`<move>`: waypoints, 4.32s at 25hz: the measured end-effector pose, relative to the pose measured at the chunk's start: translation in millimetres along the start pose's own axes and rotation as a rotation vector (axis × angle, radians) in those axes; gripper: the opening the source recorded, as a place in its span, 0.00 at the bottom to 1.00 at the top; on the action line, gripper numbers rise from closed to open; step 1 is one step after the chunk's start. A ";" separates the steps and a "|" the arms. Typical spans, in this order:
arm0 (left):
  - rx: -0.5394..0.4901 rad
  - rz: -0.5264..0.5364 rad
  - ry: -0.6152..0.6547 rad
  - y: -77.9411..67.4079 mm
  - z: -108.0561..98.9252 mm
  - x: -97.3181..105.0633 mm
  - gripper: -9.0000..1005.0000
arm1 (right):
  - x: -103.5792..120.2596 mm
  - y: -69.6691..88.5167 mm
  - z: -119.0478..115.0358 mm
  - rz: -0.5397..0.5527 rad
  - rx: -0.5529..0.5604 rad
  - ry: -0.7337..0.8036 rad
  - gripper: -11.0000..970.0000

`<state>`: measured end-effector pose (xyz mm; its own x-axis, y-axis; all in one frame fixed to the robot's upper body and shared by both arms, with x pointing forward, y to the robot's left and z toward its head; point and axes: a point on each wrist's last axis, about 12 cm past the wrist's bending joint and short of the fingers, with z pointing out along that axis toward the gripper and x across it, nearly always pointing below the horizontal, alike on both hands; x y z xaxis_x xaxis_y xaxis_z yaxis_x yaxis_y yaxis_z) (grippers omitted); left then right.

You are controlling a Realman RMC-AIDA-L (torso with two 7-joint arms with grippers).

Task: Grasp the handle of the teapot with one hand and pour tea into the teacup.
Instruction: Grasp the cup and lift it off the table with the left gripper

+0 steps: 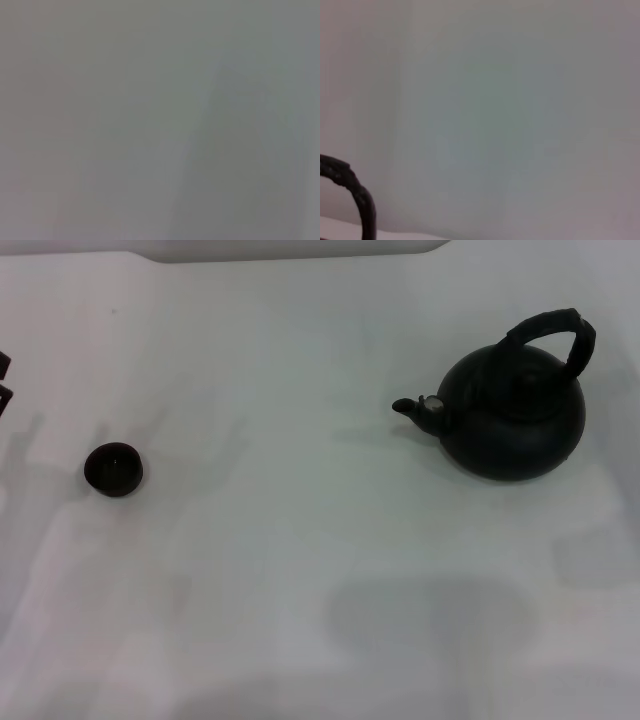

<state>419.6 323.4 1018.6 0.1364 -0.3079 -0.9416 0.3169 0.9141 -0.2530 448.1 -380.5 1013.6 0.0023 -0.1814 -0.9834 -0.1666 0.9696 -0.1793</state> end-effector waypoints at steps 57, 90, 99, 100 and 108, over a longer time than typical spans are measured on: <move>-0.065 0.140 0.195 37.6 -6.2 -47.1 0.86 | -3.5 4.6 45.4 -0.038 -0.061 0.077 0.89; -0.129 0.093 0.667 -60.1 53.5 10.2 0.87 | 0.6 1.6 43.8 -0.039 -0.044 0.110 0.89; -0.137 0.082 0.663 -66.1 48.5 7.7 0.87 | 1.3 0.1 41.1 -0.043 -0.037 0.112 0.89; -0.140 0.081 0.665 -66.1 47.2 7.6 0.87 | 1.5 0.0 40.7 -0.043 -0.037 0.112 0.89; -0.158 0.069 0.675 -65.1 37.2 8.6 0.87 | 1.7 0.0 40.1 -0.051 -0.037 0.113 0.89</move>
<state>435.1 251.4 1035.3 -0.4787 -0.0629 -0.8757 0.1808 0.9690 -0.1684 487.6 -374.3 1010.8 -0.0988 -0.2497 -0.9633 -0.2054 0.9523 -0.2258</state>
